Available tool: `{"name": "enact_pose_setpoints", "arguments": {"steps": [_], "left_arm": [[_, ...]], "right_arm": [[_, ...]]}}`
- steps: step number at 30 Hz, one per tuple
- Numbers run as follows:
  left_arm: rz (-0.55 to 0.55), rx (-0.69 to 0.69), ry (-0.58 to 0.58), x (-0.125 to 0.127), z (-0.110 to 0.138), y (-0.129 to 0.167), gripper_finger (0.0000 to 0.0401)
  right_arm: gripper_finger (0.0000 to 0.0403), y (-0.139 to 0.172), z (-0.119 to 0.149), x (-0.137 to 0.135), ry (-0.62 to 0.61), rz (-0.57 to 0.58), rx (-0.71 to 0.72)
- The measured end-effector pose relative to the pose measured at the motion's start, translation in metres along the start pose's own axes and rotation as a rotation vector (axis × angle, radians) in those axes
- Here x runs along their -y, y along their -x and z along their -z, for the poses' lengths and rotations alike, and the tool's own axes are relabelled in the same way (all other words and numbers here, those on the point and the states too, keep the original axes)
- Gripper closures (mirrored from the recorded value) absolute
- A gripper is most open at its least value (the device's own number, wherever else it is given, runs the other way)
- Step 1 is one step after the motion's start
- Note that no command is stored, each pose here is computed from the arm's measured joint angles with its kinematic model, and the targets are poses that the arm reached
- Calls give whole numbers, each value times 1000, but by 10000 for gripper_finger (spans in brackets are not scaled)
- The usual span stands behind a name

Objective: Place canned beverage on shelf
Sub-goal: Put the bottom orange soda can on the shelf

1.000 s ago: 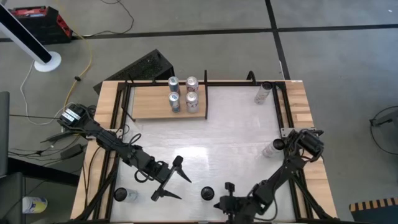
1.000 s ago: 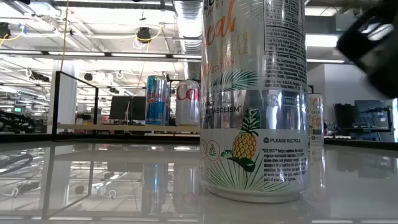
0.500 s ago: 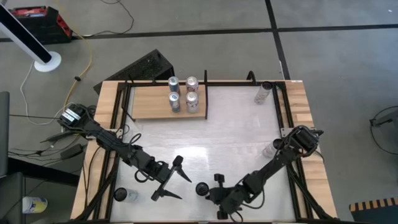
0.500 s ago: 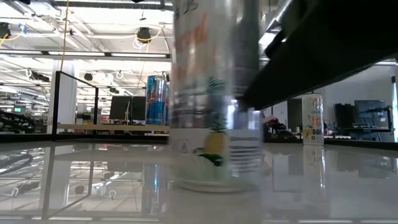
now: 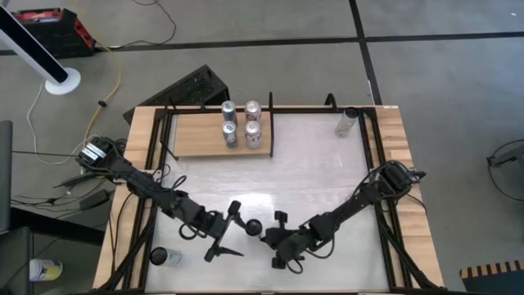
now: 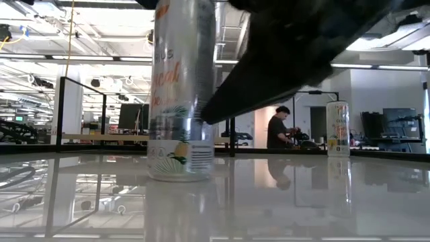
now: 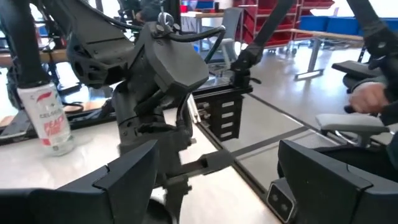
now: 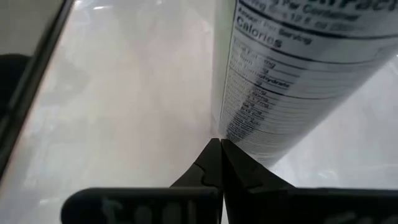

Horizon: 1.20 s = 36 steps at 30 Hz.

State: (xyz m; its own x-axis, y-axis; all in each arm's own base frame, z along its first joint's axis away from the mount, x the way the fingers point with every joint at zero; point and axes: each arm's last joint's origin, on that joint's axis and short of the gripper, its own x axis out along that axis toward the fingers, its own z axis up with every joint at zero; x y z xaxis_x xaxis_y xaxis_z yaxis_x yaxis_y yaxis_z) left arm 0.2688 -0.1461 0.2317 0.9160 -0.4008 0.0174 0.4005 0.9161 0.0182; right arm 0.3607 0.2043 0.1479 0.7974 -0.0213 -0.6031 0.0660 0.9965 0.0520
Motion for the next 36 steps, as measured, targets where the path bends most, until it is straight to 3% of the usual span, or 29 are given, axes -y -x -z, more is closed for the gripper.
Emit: {"name": "enact_pose_setpoints", "arguments": {"steps": [7,13,23,36], "left_arm": [[-30,-64,5,-9,6,0,87],[-70,-123,22,-21,12,0,87],[-119,-172,27,-37,17,1,87],[-166,-298,50,-51,30,4,87]], "right_arm": [[384,4,4,-12,10,-139,-47],[384,9,1,-22,38,-193,21],[384,-15,-4,-2,13,-145,54],[383,-44,15,16,-23,-99,-22]]}}
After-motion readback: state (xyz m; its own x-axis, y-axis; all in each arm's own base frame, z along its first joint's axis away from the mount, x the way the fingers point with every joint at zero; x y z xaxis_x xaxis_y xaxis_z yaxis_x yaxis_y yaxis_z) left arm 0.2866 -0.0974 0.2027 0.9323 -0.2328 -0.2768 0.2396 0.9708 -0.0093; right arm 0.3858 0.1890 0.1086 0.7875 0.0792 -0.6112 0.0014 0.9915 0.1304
